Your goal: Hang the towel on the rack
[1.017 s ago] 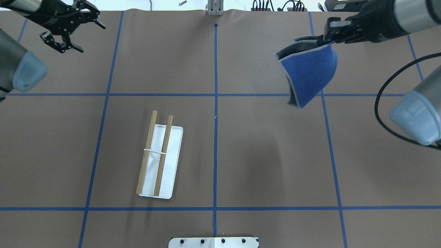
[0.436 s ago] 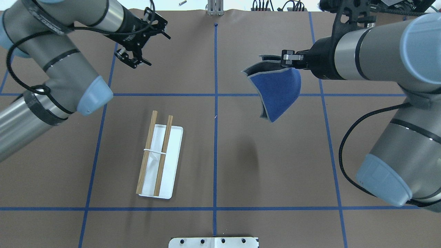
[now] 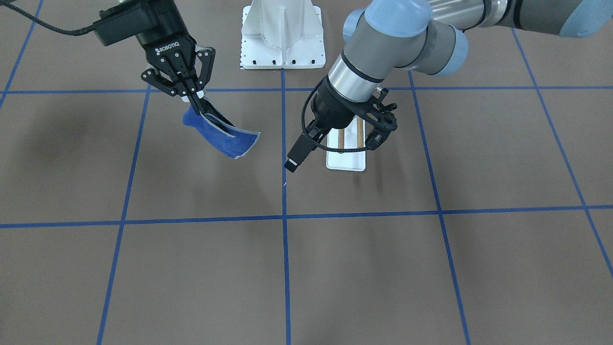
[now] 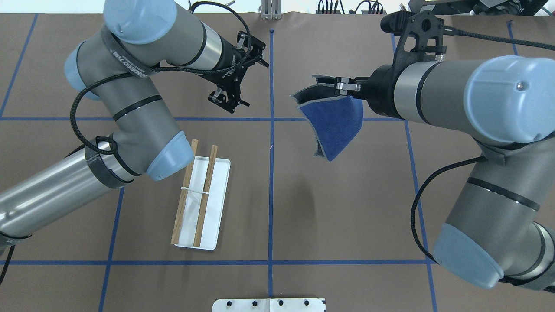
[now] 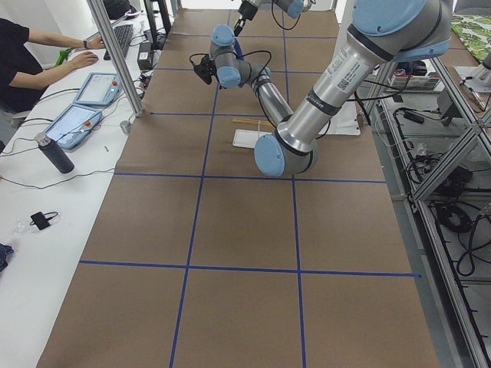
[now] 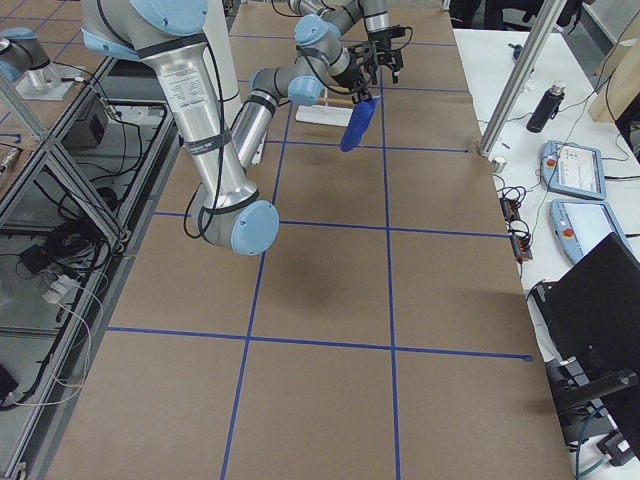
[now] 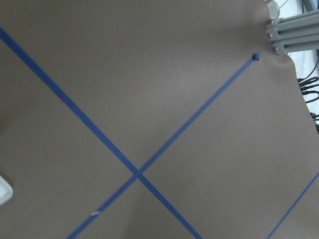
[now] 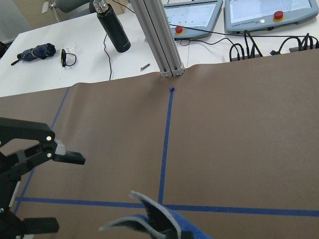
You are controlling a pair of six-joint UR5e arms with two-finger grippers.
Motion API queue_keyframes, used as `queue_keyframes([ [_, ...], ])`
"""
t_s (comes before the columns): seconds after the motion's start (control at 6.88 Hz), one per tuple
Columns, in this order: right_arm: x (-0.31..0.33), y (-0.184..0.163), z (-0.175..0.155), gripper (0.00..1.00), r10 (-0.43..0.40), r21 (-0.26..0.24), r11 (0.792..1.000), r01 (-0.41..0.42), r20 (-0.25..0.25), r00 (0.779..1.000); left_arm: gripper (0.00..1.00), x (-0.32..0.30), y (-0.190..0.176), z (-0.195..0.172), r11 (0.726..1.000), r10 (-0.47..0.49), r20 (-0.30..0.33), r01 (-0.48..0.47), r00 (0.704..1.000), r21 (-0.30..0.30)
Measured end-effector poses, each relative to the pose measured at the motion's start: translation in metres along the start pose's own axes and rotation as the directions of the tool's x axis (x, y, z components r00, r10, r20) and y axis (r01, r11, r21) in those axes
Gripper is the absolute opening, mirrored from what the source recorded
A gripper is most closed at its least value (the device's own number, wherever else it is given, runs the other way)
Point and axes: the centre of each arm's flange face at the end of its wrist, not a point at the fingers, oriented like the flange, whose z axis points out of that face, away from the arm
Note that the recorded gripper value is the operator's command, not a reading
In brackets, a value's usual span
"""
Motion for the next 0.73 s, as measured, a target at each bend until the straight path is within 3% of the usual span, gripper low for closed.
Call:
queue_keyframes([
  [0.29, -0.008, 0.011, 0.002, 0.00, -0.016, 0.036, 0.999, 0.016, -0.008, 1.000, 0.97, 0.008, 0.028, 0.002, 0.995, -0.093, -0.002, 0.093, 0.996, -0.028],
  [0.73, -0.016, 0.020, -0.003, 0.00, -0.039, 0.078, 0.996, 0.039, -0.007, 0.999, 0.95, 0.001, 0.053, 0.011, 0.991, -0.121, 0.016, 0.122, 0.993, -0.053],
])
